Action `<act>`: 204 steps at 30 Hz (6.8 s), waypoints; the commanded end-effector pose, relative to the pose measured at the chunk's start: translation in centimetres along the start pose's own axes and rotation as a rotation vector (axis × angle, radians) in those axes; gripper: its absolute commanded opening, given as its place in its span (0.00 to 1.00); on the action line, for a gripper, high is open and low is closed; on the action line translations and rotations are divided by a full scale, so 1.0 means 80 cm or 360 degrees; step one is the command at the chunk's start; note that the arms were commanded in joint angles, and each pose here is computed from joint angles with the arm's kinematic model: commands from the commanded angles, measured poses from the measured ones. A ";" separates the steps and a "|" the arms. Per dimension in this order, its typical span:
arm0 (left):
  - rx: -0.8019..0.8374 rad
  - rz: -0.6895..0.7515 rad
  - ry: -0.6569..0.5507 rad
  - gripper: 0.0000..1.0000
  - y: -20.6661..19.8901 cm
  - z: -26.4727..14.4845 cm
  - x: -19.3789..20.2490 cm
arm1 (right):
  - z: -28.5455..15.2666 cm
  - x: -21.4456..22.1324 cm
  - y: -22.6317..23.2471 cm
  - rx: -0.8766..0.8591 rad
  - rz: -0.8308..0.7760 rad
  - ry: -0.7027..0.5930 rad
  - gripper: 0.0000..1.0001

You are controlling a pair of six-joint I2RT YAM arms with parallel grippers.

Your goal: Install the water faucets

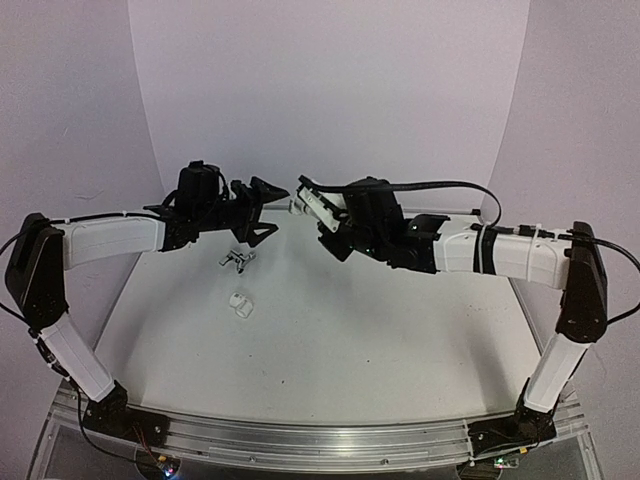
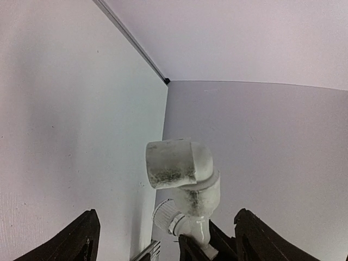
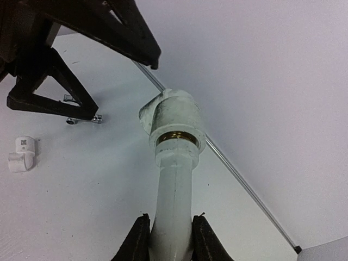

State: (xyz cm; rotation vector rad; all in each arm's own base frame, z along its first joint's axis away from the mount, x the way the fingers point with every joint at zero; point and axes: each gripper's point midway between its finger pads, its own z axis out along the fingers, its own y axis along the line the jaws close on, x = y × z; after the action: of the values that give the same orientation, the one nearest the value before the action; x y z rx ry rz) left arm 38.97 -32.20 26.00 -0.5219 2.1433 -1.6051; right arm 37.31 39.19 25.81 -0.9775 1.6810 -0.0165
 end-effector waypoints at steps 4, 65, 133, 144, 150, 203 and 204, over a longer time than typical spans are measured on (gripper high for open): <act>-0.0029 -0.0112 -0.0074 0.92 -0.018 0.024 -0.011 | 0.005 -0.028 -0.012 0.0202 -0.0224 -0.0019 0.00; 0.0165 0.0333 -0.0185 0.90 0.007 -0.041 -0.019 | -0.043 -0.028 -0.037 -0.0799 0.1218 -0.0285 0.00; 0.1182 0.0528 -0.0117 0.38 -0.118 -0.029 0.028 | -0.140 -0.166 -0.021 -0.1766 0.2027 -0.0839 0.00; 0.0432 0.0316 -0.0146 0.88 -0.007 -0.038 0.004 | -0.057 -0.056 -0.021 -0.0816 0.1306 -0.0414 0.00; 0.0175 0.0150 -0.0054 0.80 0.013 -0.034 0.005 | -0.046 -0.034 -0.025 -0.0580 0.0923 -0.0304 0.00; 0.1087 0.0487 -0.0016 0.00 -0.141 -0.045 0.036 | -0.165 -0.179 -0.023 -0.1953 0.1863 -0.0893 0.00; 0.1134 0.0481 -0.0015 0.00 -0.142 -0.050 0.036 | -0.166 -0.179 -0.025 -0.2005 0.1924 -0.0893 0.00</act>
State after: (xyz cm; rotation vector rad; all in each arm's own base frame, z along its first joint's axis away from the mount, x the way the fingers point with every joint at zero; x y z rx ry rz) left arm 37.74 -35.89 31.43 -0.2061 1.8225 -1.8836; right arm 33.03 42.52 29.70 -0.4765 1.8543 1.5089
